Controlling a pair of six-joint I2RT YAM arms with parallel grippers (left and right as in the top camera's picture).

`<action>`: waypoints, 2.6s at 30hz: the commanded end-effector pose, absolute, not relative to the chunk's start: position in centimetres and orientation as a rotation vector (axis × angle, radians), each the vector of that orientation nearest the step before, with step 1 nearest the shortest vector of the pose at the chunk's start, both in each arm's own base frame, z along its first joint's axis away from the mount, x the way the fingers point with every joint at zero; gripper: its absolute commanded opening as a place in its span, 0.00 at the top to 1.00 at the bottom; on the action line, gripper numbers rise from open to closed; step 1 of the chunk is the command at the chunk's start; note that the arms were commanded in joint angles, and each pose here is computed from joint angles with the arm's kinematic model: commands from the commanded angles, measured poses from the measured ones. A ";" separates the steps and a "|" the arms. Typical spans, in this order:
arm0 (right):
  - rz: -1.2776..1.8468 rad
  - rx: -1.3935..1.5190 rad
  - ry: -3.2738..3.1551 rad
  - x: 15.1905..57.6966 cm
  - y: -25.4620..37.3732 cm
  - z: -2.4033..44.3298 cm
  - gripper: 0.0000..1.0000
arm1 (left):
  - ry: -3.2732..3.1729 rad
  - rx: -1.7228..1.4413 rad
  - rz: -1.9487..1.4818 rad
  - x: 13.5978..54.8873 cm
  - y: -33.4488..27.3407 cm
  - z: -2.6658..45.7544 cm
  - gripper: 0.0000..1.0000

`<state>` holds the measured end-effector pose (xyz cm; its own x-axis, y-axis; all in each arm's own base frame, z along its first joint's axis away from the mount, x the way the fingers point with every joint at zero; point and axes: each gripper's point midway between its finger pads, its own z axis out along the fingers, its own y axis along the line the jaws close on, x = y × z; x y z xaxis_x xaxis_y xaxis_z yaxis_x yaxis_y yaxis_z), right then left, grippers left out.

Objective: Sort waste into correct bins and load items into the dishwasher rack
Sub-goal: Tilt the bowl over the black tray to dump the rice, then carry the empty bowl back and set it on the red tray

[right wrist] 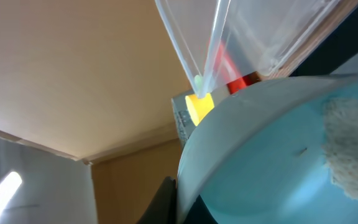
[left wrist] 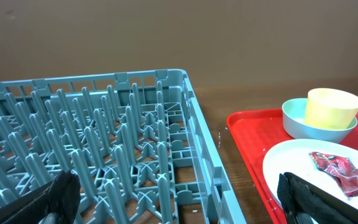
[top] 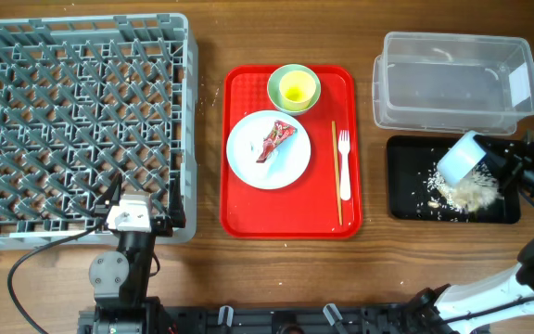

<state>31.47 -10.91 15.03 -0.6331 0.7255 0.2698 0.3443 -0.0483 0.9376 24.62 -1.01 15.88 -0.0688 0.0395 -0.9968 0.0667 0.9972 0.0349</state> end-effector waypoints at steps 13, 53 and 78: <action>1.813 1.078 1.764 32.2 -11.6 16.8 0.96 | 1.642 0.108 -0.025 24.6 -1.3 15.7 0.00; 0.714 0.339 2.771 23.6 7.3 20.3 0.96 | 1.642 0.108 -0.025 24.6 -1.3 15.7 0.00; 0.197 -0.064 3.091 22.7 23.5 5.7 0.96 | 1.642 0.108 -0.025 24.6 -1.3 15.7 0.00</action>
